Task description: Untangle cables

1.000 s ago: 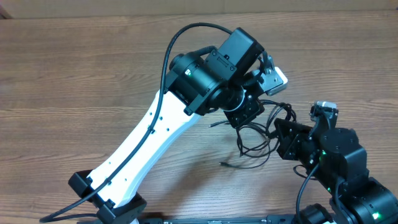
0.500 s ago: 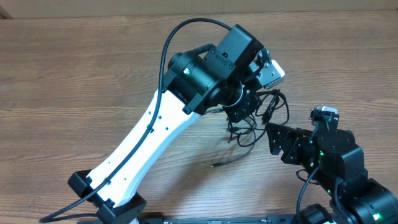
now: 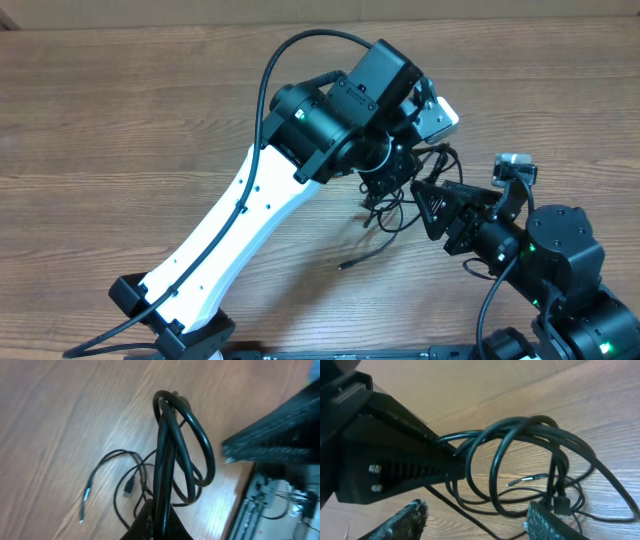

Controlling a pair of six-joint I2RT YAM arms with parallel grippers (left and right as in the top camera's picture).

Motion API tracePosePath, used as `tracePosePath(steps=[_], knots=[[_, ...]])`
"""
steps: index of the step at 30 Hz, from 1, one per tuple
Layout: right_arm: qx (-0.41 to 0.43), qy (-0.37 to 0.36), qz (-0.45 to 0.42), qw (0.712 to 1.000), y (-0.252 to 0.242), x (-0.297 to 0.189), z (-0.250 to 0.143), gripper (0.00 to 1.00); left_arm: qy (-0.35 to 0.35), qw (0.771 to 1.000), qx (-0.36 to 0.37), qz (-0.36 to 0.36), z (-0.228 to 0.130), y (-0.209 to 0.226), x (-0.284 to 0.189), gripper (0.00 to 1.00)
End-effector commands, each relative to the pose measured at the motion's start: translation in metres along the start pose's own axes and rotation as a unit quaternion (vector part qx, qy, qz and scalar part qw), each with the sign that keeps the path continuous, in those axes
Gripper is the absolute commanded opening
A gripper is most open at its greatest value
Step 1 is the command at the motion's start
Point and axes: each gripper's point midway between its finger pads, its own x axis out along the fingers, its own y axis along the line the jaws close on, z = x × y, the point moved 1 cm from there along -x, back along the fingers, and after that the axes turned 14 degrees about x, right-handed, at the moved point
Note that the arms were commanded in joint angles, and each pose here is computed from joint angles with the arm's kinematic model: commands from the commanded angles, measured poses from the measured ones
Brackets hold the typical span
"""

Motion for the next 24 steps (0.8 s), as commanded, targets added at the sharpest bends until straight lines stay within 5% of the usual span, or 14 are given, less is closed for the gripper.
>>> tracePosePath(steps=[1, 5, 14, 18, 22, 24], knots=[[-0.006, -0.03, 0.0, 1.0, 0.005, -0.007, 0.012, 0.54, -0.042, 0.998, 0.015, -0.048, 0.014, -0.019, -0.013, 0.04], [-0.015, -0.037, 0.004, 0.999, 0.007, -0.007, 0.015, 0.38, -0.046, 0.995, 0.044, -0.073, 0.013, -0.028, -0.014, 0.04], [-0.044, -0.037, 0.015, 0.998, 0.012, -0.007, 0.015, 0.36, -0.054, 0.992, 0.068, -0.096, 0.013, -0.036, -0.015, 0.04], [-0.083, -0.011, 0.05, 0.995, 0.024, -0.008, 0.007, 0.25, -0.055, 0.991, 0.073, -0.095, 0.013, -0.036, -0.015, 0.04], [-0.104, 0.014, 0.077, 0.992, 0.032, -0.009, -0.003, 0.04, -0.06, 0.991, 0.075, -0.092, 0.016, -0.034, -0.015, 0.04], [-0.105, 0.021, 0.083, 0.991, 0.034, -0.009, -0.005, 0.04, -0.062, 0.991, 0.076, -0.09, 0.017, -0.033, -0.015, 0.04]])
